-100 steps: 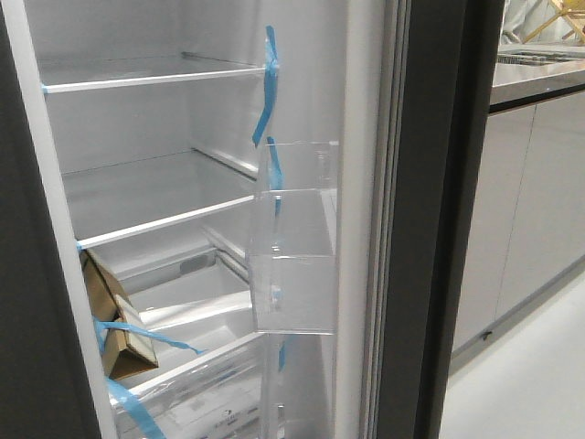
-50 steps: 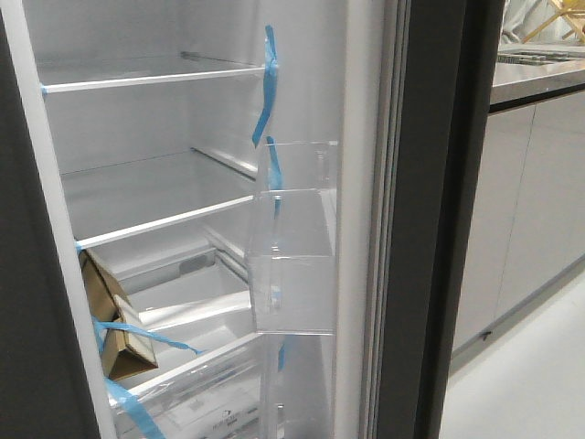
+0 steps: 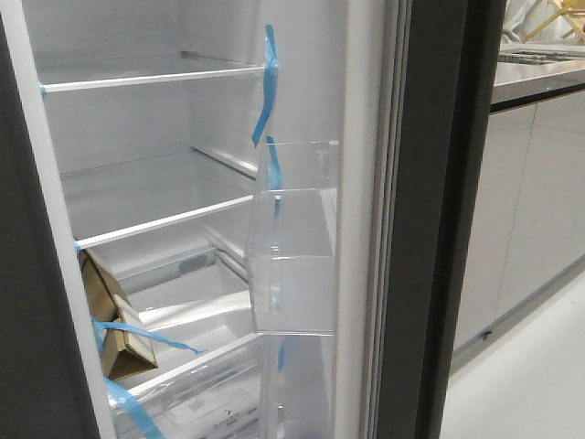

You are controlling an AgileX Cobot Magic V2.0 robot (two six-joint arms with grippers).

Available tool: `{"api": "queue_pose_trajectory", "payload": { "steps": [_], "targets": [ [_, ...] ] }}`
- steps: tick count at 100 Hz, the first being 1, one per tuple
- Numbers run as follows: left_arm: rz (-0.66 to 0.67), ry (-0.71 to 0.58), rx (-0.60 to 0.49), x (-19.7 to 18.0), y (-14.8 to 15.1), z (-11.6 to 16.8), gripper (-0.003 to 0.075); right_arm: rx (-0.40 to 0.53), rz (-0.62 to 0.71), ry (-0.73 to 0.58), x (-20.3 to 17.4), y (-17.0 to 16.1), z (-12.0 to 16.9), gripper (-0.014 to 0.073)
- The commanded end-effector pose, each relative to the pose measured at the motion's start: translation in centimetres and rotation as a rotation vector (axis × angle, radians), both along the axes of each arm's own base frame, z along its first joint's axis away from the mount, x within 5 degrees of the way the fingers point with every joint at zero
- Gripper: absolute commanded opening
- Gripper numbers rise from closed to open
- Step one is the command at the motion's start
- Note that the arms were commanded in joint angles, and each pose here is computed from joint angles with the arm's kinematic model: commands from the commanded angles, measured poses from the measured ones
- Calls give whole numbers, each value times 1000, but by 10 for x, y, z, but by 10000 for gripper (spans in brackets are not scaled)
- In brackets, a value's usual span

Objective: Close fridge door

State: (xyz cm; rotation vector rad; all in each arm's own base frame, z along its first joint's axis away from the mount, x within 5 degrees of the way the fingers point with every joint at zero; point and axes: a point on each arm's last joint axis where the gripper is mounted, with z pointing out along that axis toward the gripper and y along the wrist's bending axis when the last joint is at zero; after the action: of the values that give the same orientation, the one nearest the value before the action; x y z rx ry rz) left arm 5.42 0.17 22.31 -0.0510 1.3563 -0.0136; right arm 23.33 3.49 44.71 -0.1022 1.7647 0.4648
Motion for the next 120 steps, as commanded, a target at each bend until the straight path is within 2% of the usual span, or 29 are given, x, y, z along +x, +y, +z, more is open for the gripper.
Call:
{"api": "queue_pose_trajectory", "payload": {
  "steps": [1, 44, 62, 101, 120],
  "targets": [
    [-1, -50, -7, 0, 0, -5, -20, 27, 5, -99, -6, 1, 20, -48],
    [-1, -50, -7, 0, 0, -5, -20, 24, 108, -103, 19, 10, 32, -48],
    [-1, -50, -7, 0, 0, -5, -20, 44, 153, -119, 16, 13, 42, -48],
    [-1, -50, -7, 0, 0, -5, -20, 127, 322, -95, 28, 27, 34, -48],
    [-1, -50, -7, 0, 0, -5, -20, 122, 365, -94, 42, 30, 37, -47]
  ]
}}
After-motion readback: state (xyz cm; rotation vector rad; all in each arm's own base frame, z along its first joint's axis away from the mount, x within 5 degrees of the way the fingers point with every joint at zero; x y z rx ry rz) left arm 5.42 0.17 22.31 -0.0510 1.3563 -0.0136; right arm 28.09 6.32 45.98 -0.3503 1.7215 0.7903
